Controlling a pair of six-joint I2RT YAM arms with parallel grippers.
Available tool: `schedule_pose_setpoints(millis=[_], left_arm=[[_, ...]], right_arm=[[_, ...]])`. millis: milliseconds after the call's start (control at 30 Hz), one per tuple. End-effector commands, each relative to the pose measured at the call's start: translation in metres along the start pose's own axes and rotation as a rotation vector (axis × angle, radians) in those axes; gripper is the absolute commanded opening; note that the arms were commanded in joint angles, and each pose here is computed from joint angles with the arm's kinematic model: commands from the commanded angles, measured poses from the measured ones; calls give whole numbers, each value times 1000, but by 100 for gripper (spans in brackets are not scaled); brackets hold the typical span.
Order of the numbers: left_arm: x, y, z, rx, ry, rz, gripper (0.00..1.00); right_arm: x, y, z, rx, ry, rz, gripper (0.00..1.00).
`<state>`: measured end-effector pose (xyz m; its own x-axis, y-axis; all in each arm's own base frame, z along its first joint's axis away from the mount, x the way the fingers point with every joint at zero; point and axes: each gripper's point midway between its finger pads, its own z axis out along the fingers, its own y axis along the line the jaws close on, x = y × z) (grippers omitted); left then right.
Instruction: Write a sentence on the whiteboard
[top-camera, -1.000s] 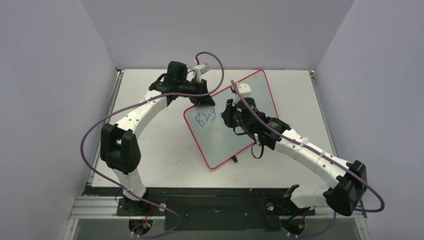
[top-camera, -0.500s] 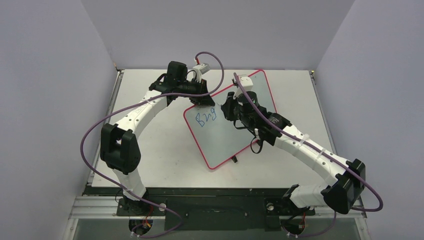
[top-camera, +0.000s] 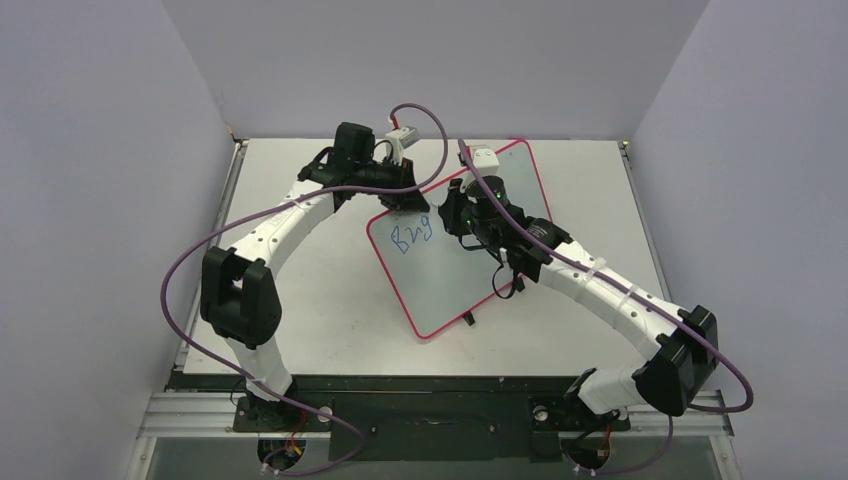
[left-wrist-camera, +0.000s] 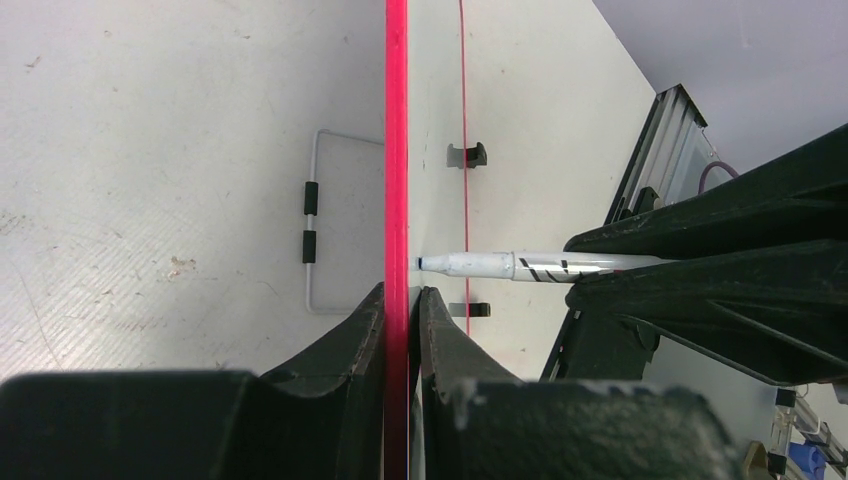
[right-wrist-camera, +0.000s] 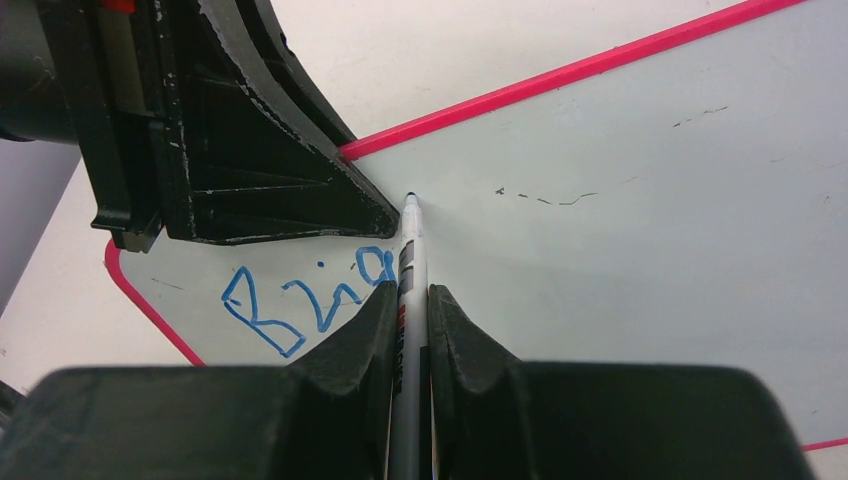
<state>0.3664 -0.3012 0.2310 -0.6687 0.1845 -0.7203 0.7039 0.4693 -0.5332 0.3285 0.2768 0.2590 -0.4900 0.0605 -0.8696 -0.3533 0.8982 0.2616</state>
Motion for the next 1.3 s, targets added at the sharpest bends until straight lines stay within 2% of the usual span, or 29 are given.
schedule_pose_setpoints(millis=[0,933,1267], left_arm=[[-37,-10,-20,-38,-120,187,0],[-37,-9,-20,-41,-122,186,0],[-38,-10,-21,-40,-123,188,0]], right_arm=[[-26,4,2,-1,-69,16,0],[26,-2,-5,-34,37,39,0],[31,-1,-12,-43,41,42,0]])
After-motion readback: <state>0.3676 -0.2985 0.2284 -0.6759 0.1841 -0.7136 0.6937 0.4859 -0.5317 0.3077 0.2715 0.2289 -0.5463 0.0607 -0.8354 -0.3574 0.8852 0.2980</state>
